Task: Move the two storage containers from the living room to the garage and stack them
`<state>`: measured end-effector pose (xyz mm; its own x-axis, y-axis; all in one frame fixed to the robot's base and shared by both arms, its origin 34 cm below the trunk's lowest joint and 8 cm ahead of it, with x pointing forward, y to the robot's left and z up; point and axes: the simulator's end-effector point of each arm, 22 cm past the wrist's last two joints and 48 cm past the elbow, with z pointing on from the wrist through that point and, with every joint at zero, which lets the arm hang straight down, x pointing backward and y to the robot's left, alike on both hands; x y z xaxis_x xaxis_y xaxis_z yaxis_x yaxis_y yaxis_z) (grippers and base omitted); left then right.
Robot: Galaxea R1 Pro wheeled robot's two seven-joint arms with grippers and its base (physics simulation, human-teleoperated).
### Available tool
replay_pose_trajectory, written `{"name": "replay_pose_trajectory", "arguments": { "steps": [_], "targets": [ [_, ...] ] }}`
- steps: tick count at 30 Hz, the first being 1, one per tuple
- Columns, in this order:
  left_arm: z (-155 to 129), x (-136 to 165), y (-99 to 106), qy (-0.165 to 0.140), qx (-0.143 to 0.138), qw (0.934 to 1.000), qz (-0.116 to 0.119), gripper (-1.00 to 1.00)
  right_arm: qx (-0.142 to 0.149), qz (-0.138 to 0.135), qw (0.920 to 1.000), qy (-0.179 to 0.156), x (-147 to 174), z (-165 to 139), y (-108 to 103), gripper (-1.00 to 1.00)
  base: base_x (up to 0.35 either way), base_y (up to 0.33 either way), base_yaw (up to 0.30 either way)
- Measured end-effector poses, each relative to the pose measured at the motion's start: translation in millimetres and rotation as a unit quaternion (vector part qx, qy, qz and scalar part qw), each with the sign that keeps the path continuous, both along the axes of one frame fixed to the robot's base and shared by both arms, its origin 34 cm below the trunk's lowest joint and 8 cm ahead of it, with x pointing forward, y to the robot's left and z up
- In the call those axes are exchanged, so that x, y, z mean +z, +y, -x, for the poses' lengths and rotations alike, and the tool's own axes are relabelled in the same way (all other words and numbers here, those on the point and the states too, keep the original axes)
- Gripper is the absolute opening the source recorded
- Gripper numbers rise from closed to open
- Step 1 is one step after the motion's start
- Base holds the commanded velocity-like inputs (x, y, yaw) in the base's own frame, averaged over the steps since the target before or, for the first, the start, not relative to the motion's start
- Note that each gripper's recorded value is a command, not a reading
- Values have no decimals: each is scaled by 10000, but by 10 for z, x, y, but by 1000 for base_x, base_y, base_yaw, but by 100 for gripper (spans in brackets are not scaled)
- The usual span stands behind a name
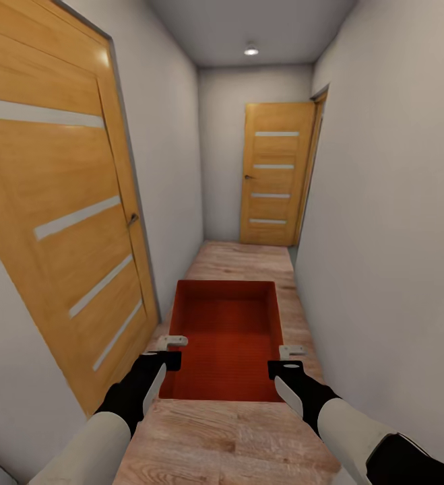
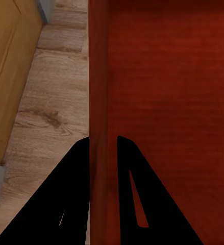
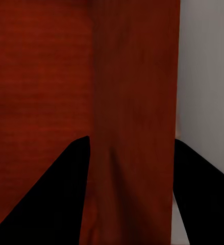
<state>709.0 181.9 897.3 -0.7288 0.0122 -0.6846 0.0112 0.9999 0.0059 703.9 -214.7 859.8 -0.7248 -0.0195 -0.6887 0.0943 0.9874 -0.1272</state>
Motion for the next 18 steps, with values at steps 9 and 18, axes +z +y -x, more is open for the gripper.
{"name": "replay_pose_trajectory", "arguments": {
  "steps": [9, 18],
  "targets": [
    [0, 0, 0, 0, 1, 10000, 1, -100, 1, 1, 10000, 0, 1, -1, 0, -100, 322, 0, 0],
    [-6, 10, 0, -12, 4, 10000, 6, -100, 4, -1, 10000, -10, 11, -9, 0, -100, 322, 0, 0]
  ]
}}
